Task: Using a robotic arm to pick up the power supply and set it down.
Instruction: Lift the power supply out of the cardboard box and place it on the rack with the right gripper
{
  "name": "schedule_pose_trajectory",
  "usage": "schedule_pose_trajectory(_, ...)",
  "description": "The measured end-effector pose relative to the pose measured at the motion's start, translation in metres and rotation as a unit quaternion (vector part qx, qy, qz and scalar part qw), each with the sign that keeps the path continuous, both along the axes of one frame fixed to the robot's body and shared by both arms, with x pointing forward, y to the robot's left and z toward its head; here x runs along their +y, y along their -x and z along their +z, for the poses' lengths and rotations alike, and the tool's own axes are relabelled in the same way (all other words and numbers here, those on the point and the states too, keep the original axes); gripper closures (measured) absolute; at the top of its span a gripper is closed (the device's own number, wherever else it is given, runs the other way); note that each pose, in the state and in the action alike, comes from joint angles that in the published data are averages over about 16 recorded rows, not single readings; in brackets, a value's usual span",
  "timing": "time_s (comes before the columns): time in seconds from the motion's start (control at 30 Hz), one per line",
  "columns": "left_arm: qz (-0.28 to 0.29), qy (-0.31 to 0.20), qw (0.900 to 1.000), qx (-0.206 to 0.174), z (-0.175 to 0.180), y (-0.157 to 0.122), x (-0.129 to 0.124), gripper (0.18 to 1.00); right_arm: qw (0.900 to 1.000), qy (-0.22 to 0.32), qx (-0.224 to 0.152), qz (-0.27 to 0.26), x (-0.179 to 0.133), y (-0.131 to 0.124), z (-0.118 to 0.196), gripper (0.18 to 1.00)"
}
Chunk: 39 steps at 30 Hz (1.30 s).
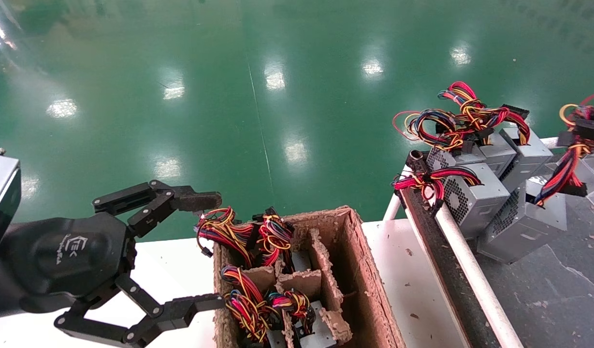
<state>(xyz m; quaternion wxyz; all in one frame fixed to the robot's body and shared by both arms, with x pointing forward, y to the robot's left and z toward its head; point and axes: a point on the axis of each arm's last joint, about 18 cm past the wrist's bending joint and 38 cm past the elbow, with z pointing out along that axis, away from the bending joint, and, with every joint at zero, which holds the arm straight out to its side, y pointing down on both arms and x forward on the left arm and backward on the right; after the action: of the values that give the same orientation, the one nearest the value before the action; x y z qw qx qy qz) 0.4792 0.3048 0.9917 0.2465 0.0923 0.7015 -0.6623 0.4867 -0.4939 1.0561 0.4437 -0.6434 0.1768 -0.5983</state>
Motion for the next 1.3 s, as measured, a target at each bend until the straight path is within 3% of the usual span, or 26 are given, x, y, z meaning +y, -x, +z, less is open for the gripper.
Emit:
schedule_pose_trajectory(0.73,0.000,0.000,1.0000,0.000,0.000,0.000,0.000,0.184,1.000,-0.017,-0.013,0.014,0.032,-0.051,0.018,0.909)
schedule_pose_trajectory(1.3,0.000,0.000,1.0000,0.000,0.000,0.000,0.000,0.184,1.000,-0.011,0.011,0.017,0.036,-0.061,0.018,0.877)
